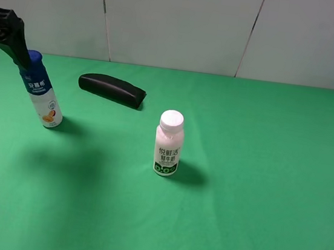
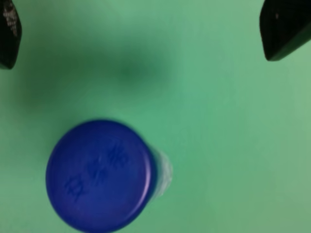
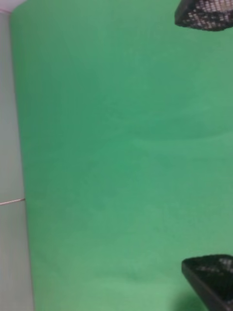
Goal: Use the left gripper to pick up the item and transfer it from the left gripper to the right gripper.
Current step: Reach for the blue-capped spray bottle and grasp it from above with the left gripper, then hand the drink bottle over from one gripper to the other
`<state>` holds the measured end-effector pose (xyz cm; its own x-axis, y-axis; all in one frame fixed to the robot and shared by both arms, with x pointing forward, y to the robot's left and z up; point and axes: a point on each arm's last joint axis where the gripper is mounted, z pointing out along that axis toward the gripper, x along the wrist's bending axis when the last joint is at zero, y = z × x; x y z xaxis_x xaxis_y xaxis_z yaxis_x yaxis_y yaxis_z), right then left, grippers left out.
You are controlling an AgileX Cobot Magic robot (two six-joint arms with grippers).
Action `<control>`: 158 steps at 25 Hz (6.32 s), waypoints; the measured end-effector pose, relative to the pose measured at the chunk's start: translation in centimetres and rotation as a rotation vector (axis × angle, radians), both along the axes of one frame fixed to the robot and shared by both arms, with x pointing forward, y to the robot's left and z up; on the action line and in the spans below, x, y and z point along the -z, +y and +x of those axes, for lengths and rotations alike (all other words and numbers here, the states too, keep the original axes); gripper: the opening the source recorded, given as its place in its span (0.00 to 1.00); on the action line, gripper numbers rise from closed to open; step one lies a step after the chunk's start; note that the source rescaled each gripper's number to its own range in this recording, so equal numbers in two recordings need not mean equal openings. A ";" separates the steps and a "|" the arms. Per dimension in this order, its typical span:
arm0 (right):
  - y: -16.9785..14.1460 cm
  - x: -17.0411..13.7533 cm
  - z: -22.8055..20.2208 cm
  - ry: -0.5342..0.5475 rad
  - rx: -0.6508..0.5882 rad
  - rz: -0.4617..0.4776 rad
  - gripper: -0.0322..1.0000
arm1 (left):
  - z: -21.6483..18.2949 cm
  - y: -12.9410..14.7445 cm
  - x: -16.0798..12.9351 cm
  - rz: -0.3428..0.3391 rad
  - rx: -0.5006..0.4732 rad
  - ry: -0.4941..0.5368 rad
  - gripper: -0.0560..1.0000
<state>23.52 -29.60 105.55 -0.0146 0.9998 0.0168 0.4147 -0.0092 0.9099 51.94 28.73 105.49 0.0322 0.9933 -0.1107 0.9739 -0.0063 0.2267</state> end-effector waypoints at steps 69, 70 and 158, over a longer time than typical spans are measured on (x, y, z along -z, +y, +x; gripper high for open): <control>0.0 0.0 0.0 0.000 0.000 0.000 1.00 | 6.8 -3.6 6.1 0.096 0.103 0.132 0.06; 0.0 0.0 0.0 0.000 0.000 0.000 1.00 | 6.9 -3.6 5.6 0.096 0.104 0.136 0.06; 7.2 -6.6 15.7 -0.090 -0.648 -0.256 1.00 | 3.9 -20.7 -6.0 -0.735 0.371 -0.123 0.06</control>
<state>39.18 -22.39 112.11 -0.5988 0.7618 -0.2471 0.1876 0.4333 0.8815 55.86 8.08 111.47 0.3975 0.5915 -0.7015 0.9059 -0.1311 0.4028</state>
